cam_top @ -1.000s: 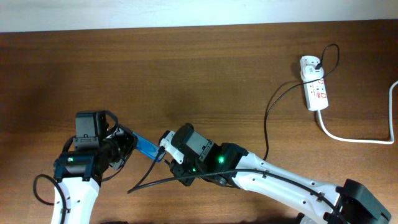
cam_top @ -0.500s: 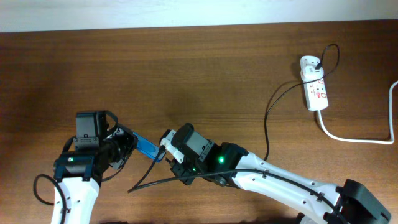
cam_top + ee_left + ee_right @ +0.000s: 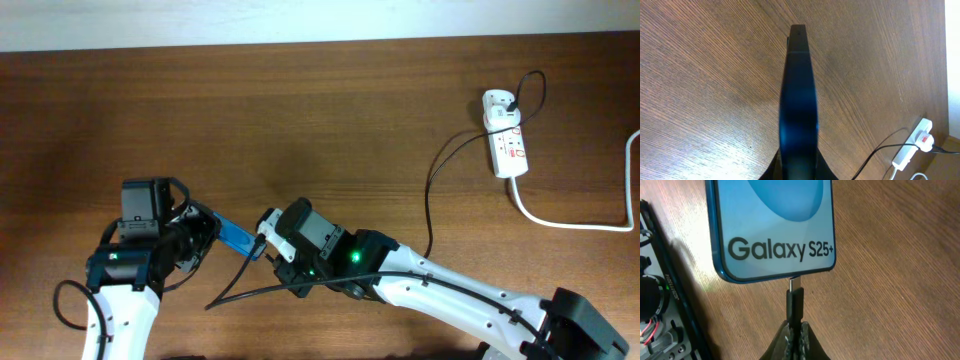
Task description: Plug charger to phone and switch on socket
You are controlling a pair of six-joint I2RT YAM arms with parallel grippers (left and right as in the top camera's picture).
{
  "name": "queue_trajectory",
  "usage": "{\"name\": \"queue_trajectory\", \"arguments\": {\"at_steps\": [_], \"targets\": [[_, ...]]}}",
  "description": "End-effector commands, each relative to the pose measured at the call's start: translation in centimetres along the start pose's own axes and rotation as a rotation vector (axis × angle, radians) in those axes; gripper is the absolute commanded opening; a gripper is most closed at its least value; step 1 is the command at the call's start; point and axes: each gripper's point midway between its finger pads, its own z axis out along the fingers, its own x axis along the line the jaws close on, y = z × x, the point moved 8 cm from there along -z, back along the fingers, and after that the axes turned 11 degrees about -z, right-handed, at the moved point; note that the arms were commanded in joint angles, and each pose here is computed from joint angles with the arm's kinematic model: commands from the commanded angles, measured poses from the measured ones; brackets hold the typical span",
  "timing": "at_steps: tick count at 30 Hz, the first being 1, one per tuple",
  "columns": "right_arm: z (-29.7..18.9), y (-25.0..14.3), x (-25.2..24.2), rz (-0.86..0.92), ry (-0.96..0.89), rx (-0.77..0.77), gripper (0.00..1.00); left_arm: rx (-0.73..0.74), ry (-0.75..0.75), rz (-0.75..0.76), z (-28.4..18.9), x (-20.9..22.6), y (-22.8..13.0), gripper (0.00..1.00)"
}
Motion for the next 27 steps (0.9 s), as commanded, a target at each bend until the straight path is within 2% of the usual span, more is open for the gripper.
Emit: {"name": "queue_trajectory", "arguments": {"at_steps": [1, 6, 12, 27], "targets": [[-0.9, 1.0, 0.1, 0.001, 0.008, -0.047, 0.04, -0.008, -0.026, 0.026, -0.5, -0.5, 0.0, 0.0], [-0.8, 1.2, 0.1, -0.001, 0.009, -0.057, 0.04, -0.004, -0.028, 0.026, -0.5, -0.6, 0.0, 0.0], [-0.8, 0.2, 0.2, 0.012, 0.012, 0.003, 0.04, -0.006, -0.028, 0.026, -0.5, -0.6, 0.0, 0.0], [-0.8, 0.8, 0.2, 0.003, 0.016, -0.037, 0.04, -0.005, -0.027, 0.026, -0.5, -0.6, 0.0, 0.0]]}}
